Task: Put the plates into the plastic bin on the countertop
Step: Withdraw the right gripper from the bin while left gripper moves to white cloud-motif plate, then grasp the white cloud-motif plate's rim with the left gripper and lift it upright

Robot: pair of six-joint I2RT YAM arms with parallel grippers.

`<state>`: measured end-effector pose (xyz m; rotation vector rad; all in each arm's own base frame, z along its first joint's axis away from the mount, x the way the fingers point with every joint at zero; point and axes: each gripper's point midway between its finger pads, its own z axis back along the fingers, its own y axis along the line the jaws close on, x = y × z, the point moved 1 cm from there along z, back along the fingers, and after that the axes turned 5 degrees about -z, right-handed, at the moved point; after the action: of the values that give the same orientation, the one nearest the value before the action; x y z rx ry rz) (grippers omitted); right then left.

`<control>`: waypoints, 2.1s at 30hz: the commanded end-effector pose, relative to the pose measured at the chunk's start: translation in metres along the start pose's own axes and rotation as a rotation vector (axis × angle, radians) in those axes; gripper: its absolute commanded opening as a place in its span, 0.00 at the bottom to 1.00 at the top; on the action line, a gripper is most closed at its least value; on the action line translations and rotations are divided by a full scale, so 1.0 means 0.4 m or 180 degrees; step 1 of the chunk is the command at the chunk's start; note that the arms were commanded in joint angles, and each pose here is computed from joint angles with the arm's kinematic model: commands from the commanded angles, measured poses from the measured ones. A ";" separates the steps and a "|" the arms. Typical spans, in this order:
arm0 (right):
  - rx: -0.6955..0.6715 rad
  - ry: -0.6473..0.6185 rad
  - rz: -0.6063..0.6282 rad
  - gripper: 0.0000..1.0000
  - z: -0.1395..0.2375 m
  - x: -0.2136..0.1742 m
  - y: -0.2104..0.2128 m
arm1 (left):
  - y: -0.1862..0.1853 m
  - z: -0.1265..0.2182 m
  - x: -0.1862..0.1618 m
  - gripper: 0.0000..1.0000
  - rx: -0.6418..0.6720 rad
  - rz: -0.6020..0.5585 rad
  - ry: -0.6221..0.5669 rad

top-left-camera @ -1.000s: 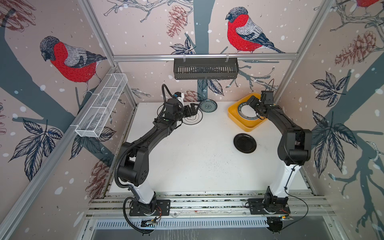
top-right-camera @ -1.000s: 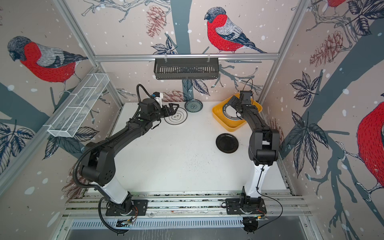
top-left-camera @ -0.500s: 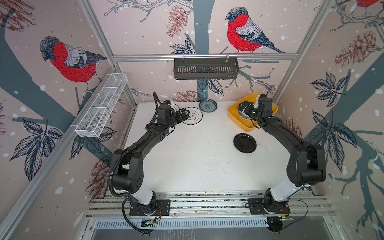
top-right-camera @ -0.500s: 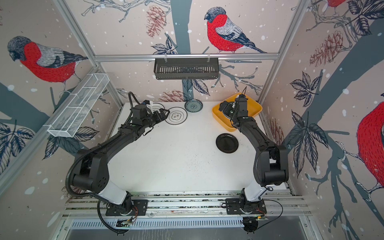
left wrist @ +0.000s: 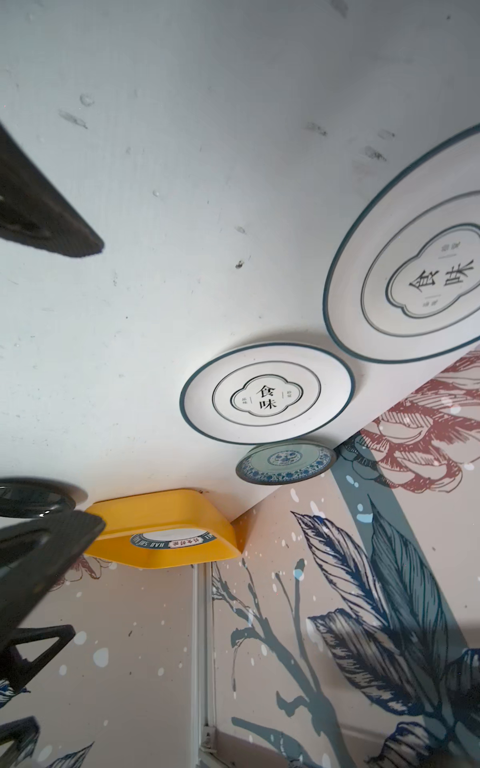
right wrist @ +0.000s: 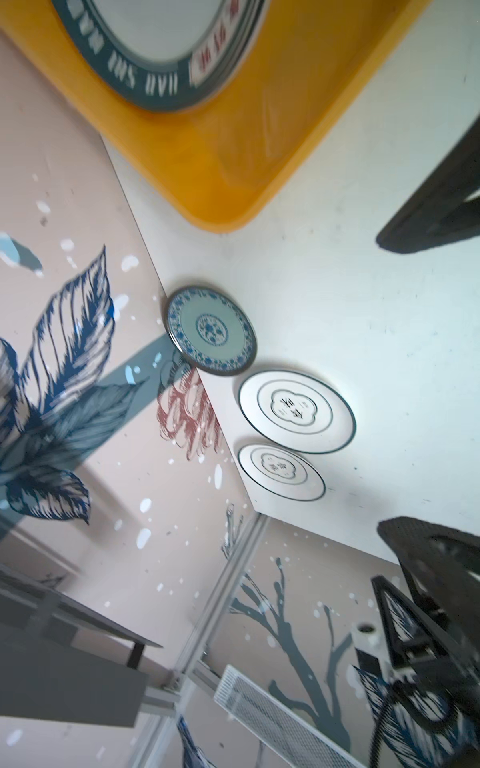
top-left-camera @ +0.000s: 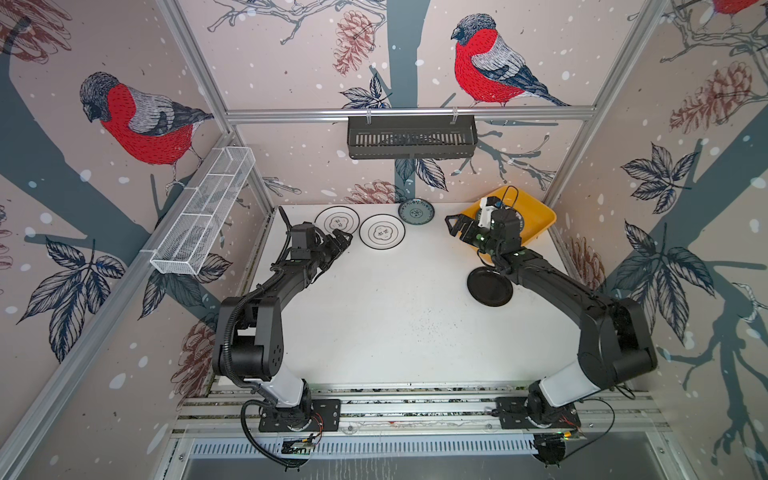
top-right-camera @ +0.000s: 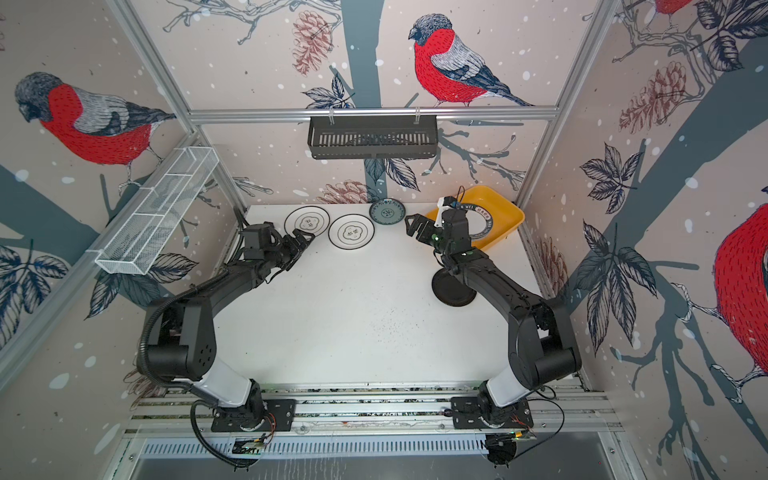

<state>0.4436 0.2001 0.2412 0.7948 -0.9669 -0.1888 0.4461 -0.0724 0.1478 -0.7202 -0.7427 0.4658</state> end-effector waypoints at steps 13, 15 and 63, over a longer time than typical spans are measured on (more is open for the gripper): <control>0.0716 0.0163 0.0441 0.99 -0.075 -0.046 0.199 | 0.151 -0.099 0.101 0.86 -0.0069 0.0672 -0.0140; 0.0655 0.0173 0.0417 0.99 -0.087 -0.047 0.187 | 0.165 -0.125 0.111 0.84 -0.0052 0.0724 -0.0120; 0.0100 -0.0074 0.0109 0.99 -0.127 0.054 0.045 | 0.197 -0.200 0.247 0.03 -0.0232 0.1347 -0.0688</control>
<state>0.4934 0.2340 0.2386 0.7920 -0.9619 -0.1606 0.5547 0.0062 0.0589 -0.8413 -0.7225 0.9253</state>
